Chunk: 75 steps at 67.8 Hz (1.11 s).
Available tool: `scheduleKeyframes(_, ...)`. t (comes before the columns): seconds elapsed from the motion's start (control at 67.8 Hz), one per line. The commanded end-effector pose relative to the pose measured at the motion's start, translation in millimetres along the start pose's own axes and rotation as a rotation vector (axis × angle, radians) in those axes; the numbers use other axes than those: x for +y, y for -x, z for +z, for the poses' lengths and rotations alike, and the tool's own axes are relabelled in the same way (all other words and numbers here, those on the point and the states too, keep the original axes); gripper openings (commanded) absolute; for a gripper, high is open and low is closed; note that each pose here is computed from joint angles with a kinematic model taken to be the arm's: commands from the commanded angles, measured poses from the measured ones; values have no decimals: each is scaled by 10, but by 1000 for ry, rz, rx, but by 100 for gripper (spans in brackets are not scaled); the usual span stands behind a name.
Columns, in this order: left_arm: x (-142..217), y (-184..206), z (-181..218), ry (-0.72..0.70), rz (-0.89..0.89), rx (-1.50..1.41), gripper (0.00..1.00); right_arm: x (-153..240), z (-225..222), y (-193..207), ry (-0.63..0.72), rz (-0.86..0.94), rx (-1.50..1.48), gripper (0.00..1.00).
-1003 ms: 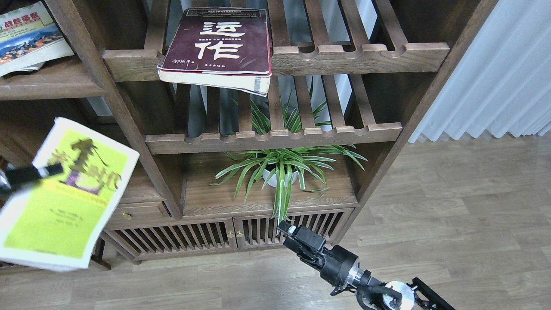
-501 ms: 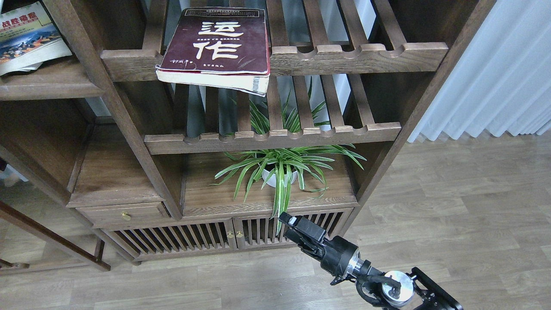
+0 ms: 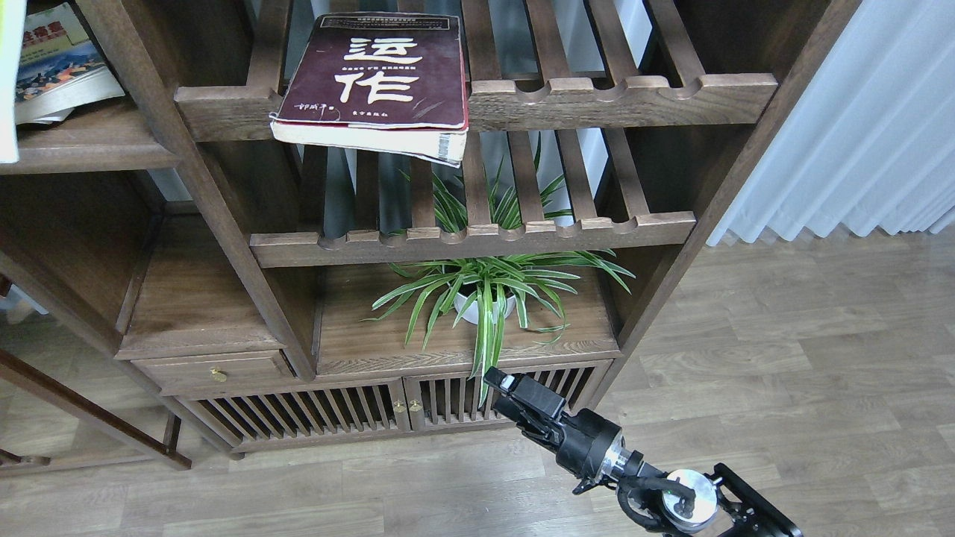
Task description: Organize books on shelf
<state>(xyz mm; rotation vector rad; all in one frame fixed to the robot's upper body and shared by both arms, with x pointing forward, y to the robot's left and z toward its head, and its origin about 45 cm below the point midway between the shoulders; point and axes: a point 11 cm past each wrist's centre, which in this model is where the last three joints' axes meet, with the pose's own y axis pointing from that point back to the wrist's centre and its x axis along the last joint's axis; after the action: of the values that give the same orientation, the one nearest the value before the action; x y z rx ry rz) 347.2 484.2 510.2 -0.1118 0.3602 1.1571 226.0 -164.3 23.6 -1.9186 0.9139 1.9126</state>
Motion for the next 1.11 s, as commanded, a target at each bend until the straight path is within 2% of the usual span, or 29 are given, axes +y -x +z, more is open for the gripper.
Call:
scheduleKeyframes(0.0,-5,-22,61,24,2,4,0,23,6,-22,-7,4,-8,100)
scheduleKeyframes(0.546,-3,246,559,160,-70,-43,0,54,26,-55,-12,12,-18,100)
scheduleKeyframes(0.885,-4,225,547,152,-58,-53,0,75,24,-104,-15,27,-26,100)
scheduleKeyframes(1.091,90,61,553,135,20,-91,1,70,20,-105,-14,28,-24,100)
